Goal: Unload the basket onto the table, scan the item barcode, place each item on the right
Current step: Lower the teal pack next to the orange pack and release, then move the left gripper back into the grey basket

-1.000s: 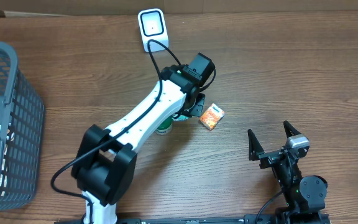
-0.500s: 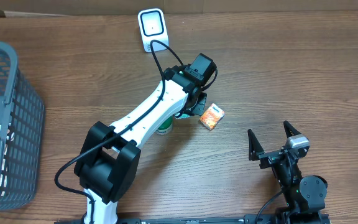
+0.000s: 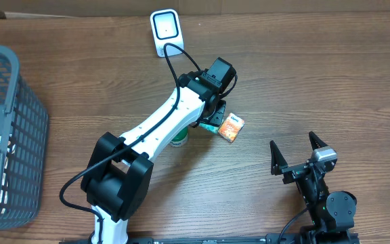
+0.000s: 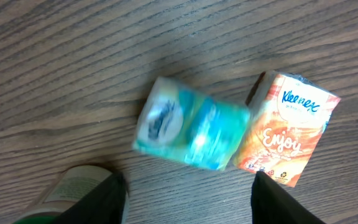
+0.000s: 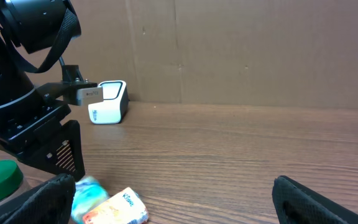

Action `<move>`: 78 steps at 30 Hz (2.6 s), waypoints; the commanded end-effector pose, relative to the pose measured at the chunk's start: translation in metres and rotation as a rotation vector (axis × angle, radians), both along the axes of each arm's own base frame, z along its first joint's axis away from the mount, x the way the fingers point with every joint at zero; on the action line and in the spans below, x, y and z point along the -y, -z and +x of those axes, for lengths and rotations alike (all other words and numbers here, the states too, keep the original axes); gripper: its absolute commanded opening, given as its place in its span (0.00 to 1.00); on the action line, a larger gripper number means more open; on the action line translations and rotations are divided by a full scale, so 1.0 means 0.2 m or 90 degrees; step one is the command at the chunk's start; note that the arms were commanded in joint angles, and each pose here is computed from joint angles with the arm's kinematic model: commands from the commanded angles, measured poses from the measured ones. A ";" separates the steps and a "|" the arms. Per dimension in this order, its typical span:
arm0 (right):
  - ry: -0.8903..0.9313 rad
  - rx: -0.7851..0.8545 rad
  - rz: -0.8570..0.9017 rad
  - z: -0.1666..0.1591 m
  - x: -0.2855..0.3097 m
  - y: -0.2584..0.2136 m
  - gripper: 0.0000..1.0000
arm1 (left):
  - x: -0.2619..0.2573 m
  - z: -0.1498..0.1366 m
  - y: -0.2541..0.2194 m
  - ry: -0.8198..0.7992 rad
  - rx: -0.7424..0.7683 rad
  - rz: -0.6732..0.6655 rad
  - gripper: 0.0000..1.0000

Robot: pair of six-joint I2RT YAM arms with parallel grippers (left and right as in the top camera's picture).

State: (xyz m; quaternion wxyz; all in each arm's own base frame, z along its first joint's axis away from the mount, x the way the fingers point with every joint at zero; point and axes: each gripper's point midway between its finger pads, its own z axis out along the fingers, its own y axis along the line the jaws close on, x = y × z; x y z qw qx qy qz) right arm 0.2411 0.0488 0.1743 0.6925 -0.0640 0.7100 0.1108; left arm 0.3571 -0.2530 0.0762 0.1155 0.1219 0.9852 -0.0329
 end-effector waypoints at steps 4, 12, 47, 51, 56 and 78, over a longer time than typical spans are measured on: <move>0.001 0.002 -0.003 0.00 0.00 0.01 1.00 | 0.00 -0.02 0.04 0.005 -0.012 0.006 0.53; 0.001 0.000 -0.003 0.00 0.00 0.01 1.00 | 0.00 -0.02 0.04 0.005 -0.012 0.005 0.51; 0.001 0.000 -0.003 0.00 0.00 0.01 1.00 | -1.73 -0.11 -1.93 -0.542 0.444 -0.042 0.74; 0.001 0.001 -0.003 0.00 0.00 0.01 1.00 | -2.03 -0.23 -1.92 -0.655 0.448 -0.010 0.73; 0.001 0.000 -0.003 0.00 0.00 0.01 1.00 | -2.33 -0.36 -1.75 -0.789 0.371 0.027 0.66; 0.001 0.000 -0.003 0.00 0.00 0.01 1.00 | -2.78 -0.78 -0.66 -0.971 -0.058 0.121 0.66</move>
